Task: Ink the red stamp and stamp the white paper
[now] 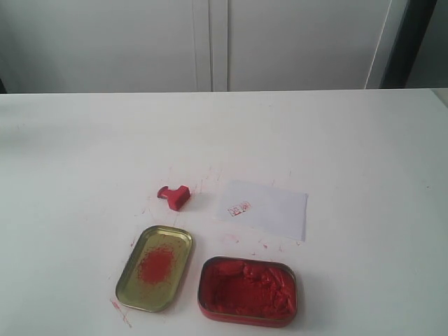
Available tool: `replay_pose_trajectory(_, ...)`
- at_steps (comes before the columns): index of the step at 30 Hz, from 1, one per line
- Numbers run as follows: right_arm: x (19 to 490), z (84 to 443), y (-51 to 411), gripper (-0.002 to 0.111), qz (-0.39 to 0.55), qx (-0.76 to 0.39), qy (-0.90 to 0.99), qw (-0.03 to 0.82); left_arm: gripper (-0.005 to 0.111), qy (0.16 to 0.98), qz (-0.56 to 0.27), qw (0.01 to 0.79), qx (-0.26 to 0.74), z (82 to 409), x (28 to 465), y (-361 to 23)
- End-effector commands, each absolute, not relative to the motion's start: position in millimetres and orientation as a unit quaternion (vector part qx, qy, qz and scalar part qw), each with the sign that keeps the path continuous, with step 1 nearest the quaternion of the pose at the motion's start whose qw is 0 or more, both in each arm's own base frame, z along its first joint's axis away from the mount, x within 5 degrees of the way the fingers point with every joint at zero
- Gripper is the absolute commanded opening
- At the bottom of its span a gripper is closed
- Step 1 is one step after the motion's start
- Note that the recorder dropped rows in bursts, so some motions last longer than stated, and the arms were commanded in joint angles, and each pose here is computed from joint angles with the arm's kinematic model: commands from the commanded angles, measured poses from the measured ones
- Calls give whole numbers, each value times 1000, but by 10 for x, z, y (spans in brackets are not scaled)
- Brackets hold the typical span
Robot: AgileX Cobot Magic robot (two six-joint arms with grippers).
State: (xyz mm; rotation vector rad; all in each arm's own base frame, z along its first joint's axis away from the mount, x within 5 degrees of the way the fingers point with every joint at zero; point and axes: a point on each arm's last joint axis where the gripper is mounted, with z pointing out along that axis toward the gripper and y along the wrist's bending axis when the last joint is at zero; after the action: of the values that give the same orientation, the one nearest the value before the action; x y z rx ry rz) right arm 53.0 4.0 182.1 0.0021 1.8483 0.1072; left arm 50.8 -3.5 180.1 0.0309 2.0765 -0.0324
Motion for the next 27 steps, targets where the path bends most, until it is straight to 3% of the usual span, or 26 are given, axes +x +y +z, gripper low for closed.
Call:
replay_pose_trajectory(1,532,1817,37,0,46,6,793,607,0,853,-9,522,3,1707,479,-26)
replay_pose_trajectory(4,532,1817,37,0,46,6,793,607,0,857,-9,516,3,1560,469,-26)
replay_pose_trajectory(27,532,1817,37,0,46,6,793,607,0,852,4,524,22,1575,477,-24)
